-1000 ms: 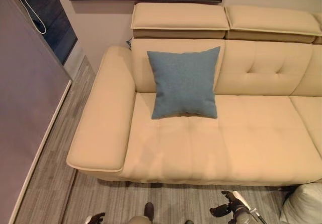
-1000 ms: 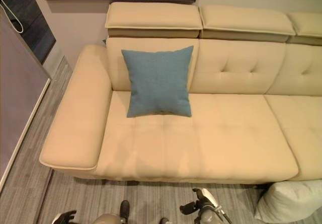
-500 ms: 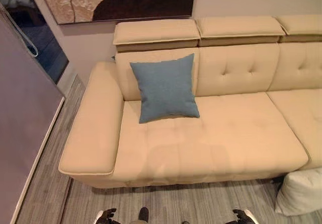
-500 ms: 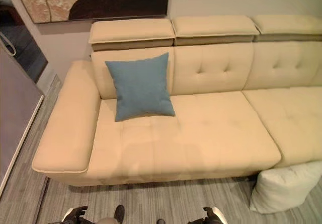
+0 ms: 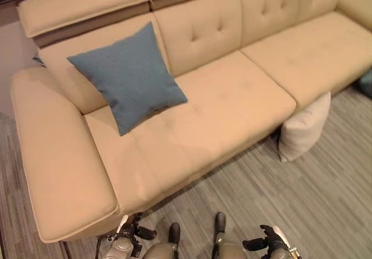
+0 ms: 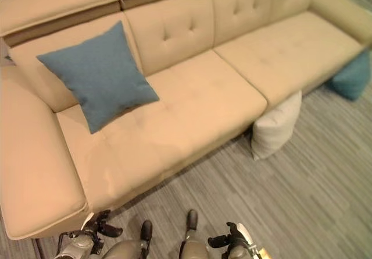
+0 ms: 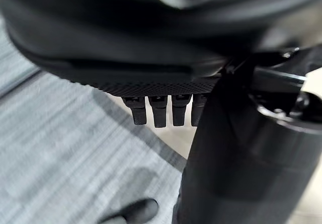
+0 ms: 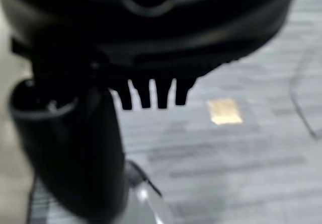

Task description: Pick up all the scattered cushions and arrange them neatly on the sofa.

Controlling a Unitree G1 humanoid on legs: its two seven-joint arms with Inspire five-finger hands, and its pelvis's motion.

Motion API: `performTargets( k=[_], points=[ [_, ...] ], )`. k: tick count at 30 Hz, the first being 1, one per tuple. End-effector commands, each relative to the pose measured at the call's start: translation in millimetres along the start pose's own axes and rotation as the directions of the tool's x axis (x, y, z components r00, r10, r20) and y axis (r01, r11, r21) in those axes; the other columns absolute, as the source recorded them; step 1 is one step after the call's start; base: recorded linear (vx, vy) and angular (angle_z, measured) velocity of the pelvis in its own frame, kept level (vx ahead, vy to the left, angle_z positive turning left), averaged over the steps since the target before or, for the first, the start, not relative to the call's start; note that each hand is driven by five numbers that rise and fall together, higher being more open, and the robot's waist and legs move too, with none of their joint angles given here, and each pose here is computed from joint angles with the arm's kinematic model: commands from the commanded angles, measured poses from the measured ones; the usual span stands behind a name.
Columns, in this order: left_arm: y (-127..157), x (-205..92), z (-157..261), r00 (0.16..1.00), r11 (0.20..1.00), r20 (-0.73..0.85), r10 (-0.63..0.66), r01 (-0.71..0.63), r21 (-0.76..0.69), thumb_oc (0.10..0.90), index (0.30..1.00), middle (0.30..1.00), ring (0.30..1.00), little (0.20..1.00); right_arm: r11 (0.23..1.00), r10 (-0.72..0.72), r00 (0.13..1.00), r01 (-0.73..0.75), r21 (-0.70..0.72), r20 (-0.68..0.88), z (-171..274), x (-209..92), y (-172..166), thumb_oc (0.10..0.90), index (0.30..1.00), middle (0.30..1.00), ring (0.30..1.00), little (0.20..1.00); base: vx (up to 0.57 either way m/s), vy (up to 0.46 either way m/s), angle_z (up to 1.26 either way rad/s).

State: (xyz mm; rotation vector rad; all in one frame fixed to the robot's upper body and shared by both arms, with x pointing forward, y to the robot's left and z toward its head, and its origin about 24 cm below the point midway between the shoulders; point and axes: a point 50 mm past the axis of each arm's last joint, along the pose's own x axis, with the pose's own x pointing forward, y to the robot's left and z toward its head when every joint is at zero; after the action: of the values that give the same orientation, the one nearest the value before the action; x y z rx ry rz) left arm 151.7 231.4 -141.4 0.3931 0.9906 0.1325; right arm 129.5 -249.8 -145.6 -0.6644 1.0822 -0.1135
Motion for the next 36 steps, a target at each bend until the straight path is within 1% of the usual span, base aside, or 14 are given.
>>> performTargets(
  k=[1, 6, 8, 12, 13, 15, 17, 18, 21, 25, 30, 31, 34, 36],
  points=[
    [15, -3, -18, 0.998, 0.999, -0.033, 0.045, -0.044, 0.026, 0.800, 0.900, 0.900, 0.900, 0.900, 0.998, -0.067, 0.998, 0.067, -0.017, 0.017, -2, 4, -22, 0.800, 0.900, 0.900, 0.900, 0.900, -0.11, 0.015, -0.69],
    [15, -3, -18, 0.999, 0.999, -0.032, 0.039, -0.038, 0.029, 0.800, 0.900, 0.900, 0.900, 0.900, 0.997, -0.077, 0.997, 0.078, -0.012, 0.027, 0, 4, -24, 0.800, 0.900, 0.900, 0.900, 0.900, -0.10, -0.045, -0.64],
    [9, -3, -14, 1.000, 0.999, -0.016, 0.022, -0.021, 0.039, 0.800, 0.900, 0.900, 0.900, 0.900, 0.996, -0.095, 0.995, 0.094, 0.008, 0.029, 1, 5, -29, 0.800, 0.900, 0.900, 0.900, 0.900, -0.02, -0.177, -0.55],
    [-23, -4, 9, 0.996, 0.996, 0.058, -0.061, 0.057, 0.066, 0.800, 0.900, 0.900, 0.900, 0.900, 0.983, -0.148, 0.987, 0.154, 0.097, -0.065, -22, 1, -30, 0.800, 0.900, 0.900, 0.900, 0.900, -0.01, -0.150, -0.55],
    [-28, -4, 12, 0.995, 0.995, 0.069, -0.073, 0.068, 0.070, 0.800, 0.900, 0.900, 0.900, 0.900, 0.983, -0.152, 0.985, 0.159, 0.093, -0.080, -26, 0, -30, 0.800, 0.900, 0.900, 0.900, 0.900, 0.00, 0.012, -0.85],
    [-36, -5, 19, 0.992, 0.993, 0.090, -0.093, 0.086, 0.075, 0.800, 0.900, 0.900, 0.900, 0.900, 0.975, -0.154, 0.976, 0.175, 0.136, -0.154, -44, -4, -27, 0.800, 0.900, 0.900, 0.900, 0.900, 0.08, 0.064, -1.14],
    [-40, -4, 30, 0.986, 0.992, 0.126, -0.105, 0.095, 0.083, 0.800, 0.900, 0.900, 0.900, 0.900, 0.967, -0.136, 0.968, 0.177, 0.186, -0.213, -56, -8, -20, 0.800, 0.900, 0.900, 0.900, 0.900, 0.11, 0.212, -1.01],
    [-39, -4, 31, 0.986, 0.992, 0.130, -0.103, 0.093, 0.082, 0.800, 0.900, 0.900, 0.900, 0.900, 0.968, -0.130, 0.967, 0.172, 0.184, -0.217, -57, -9, -19, 0.800, 0.900, 0.900, 0.900, 0.900, 0.02, 0.240, -0.35],
    [-32, -3, 33, 0.987, 0.995, 0.136, -0.083, 0.074, 0.070, 0.800, 0.900, 0.900, 0.900, 0.900, 0.973, -0.111, 0.972, 0.148, 0.175, -0.206, -52, -8, -14, 0.800, 0.900, 0.900, 0.900, 0.900, -0.04, 0.083, -0.82],
    [-20, -1, 30, 0.992, 0.998, 0.122, -0.043, 0.037, 0.051, 0.800, 0.900, 0.900, 0.900, 0.900, 0.981, -0.094, 0.987, 0.114, 0.159, -0.127, -27, -2, -11, 0.800, 0.900, 0.900, 0.900, 0.900, 0.01, 0.016, -0.81],
    [-17, -1, 26, 0.993, 0.999, 0.112, -0.035, 0.031, 0.035, 0.800, 0.900, 0.900, 0.900, 0.900, 0.985, -0.093, 0.993, 0.102, 0.140, -0.070, -11, 1, -13, 0.800, 0.900, 0.900, 0.900, 0.900, 0.14, -0.056, -0.47],
    [-16, -1, 24, 0.994, 1.000, 0.107, -0.023, 0.021, 0.021, 0.800, 0.900, 0.900, 0.900, 0.900, 0.990, -0.063, 0.998, 0.066, 0.121, -0.030, -4, -2, 1, 0.800, 0.900, 0.900, 0.900, 0.900, 0.17, -0.080, -0.39],
    [-13, -2, 17, 0.996, 1.000, 0.088, -0.008, 0.006, 0.014, 0.800, 0.900, 0.900, 0.900, 0.900, 0.995, -0.043, 0.999, 0.043, 0.085, -0.002, -4, -6, 10, 0.800, 0.900, 0.900, 0.900, 0.900, 0.24, -0.116, -0.55],
    [-17, -2, 17, 0.996, 1.000, 0.084, -0.017, 0.016, 0.010, 0.800, 0.900, 0.900, 0.900, 0.900, 0.994, -0.052, 0.999, 0.053, 0.097, -0.009, -10, -9, 16, 0.800, 0.900, 0.900, 0.900, 0.900, 0.36, -0.273, -0.23]
  ],
)
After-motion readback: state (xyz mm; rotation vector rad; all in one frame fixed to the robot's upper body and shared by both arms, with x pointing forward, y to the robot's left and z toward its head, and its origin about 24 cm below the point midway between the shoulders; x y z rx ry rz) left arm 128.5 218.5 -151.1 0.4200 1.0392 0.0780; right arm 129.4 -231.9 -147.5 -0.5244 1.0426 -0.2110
